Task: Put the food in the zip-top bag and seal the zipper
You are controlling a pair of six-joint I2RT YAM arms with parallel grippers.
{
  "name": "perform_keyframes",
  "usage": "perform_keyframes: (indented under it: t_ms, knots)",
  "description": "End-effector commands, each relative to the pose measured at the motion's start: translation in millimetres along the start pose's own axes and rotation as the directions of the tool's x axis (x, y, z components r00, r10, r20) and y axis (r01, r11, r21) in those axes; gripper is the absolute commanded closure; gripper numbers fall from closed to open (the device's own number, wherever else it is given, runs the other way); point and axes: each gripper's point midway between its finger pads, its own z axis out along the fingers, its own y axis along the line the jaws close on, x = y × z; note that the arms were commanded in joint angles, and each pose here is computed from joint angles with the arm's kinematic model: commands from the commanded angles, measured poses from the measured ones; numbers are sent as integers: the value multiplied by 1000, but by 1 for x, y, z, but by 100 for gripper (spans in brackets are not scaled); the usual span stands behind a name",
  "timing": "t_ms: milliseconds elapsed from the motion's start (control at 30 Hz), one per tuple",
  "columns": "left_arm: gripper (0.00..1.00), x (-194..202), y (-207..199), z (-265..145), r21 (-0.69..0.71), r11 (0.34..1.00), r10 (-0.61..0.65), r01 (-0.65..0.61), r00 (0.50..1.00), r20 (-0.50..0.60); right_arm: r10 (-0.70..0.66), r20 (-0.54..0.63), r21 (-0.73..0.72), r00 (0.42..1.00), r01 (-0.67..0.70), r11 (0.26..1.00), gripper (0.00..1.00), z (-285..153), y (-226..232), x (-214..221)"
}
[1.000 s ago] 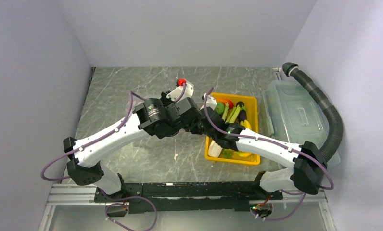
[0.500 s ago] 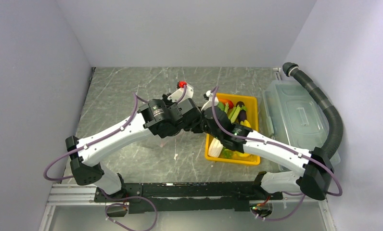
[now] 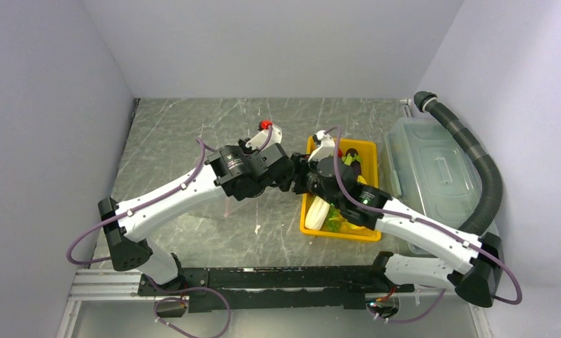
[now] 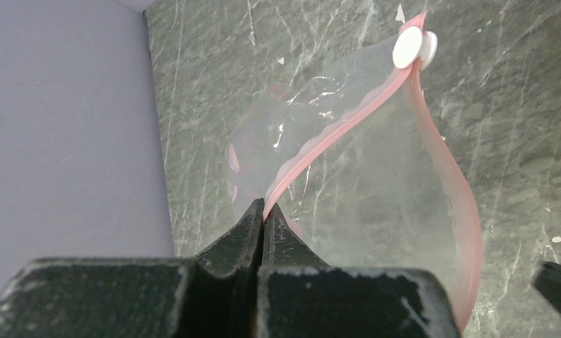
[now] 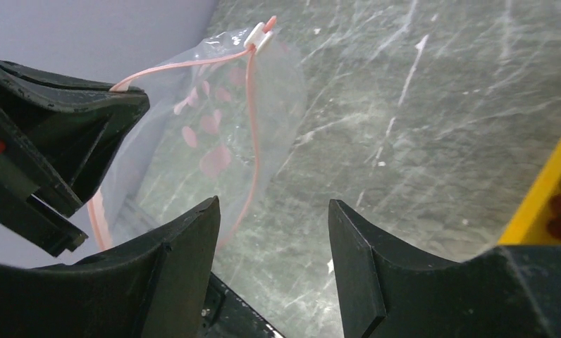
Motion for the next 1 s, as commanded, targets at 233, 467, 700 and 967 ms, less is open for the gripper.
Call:
perform_keyframes:
  t_ms: [233, 467, 700, 967]
  knots:
    - [100, -5, 6, 2, 51, 994, -94, 92, 995, 39, -185, 65, 395, 981, 145, 907, 34, -54, -78, -39]
    - [100, -1, 6, 8, 69, 992, -106, 103, 994, 39, -157, 38, 585, 987, 106, 804, 30, -72, -140, -46]
    - [100, 0, 5, 7, 131, 981, -156, 146, 985, 72, -83, 47, 671, 995, 30, 741, 25, -65, -183, -46]
    - [100, -1, 5, 4, 147, 979, -152, 141, 986, 63, 17, 63, 701, 998, -56, 710, 21, -37, -214, -42]
